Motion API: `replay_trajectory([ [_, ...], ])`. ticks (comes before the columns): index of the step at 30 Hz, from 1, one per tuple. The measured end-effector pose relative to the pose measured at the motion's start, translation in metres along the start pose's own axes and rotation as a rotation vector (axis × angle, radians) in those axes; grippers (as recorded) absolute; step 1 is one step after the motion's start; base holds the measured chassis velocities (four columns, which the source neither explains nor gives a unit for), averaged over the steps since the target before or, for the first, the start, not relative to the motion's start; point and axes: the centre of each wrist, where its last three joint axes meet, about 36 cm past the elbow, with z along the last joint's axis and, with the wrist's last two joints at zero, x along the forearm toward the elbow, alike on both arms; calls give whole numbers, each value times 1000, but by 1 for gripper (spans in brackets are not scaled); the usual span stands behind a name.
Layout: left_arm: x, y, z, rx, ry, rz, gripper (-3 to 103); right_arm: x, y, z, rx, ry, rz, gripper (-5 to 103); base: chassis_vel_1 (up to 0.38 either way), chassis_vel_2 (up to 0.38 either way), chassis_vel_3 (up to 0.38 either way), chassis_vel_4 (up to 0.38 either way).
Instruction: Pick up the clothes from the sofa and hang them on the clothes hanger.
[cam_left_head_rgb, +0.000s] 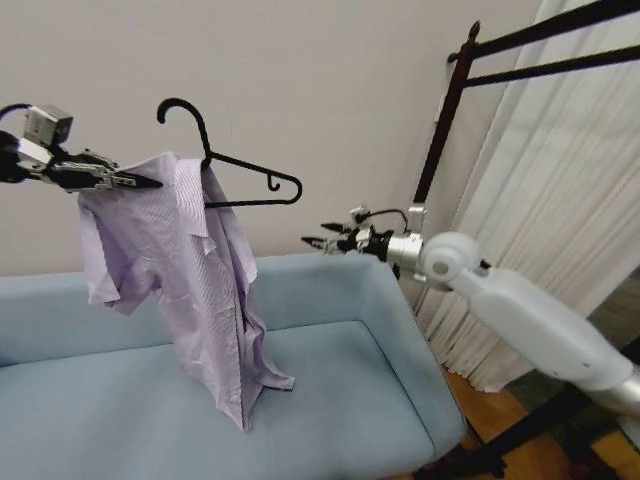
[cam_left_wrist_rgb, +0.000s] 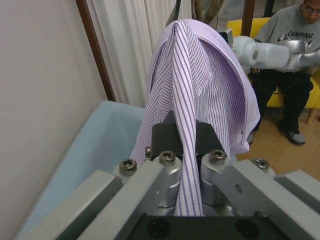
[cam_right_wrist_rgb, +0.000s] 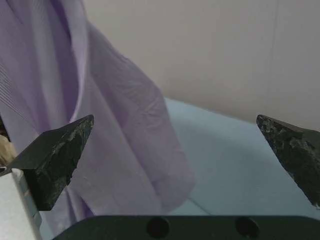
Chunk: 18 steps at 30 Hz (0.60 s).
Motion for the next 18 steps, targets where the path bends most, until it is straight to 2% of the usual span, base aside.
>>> replay_trajectory([
  [1,0,0,0,0,0,0,2,0,0,0,0,0,0,100,0,0,0,0],
  [5,0,-1,1,1,-1,0,2,-20,32,12,-112,7,-43,100,0,0,0,0],
  [6,0,-1,1,1,-1,0,2,-20,32,12,-112,7,-43,100,0,0,0,0],
  [9,-1,-1,0,2,-3,-3,2,-27,46,19,-175,17,-82,100,0,0,0,0],
  [18,-3,0,-1,4,-4,-5,2,-56,64,32,-231,14,-110,100,0,0,0,0],
])
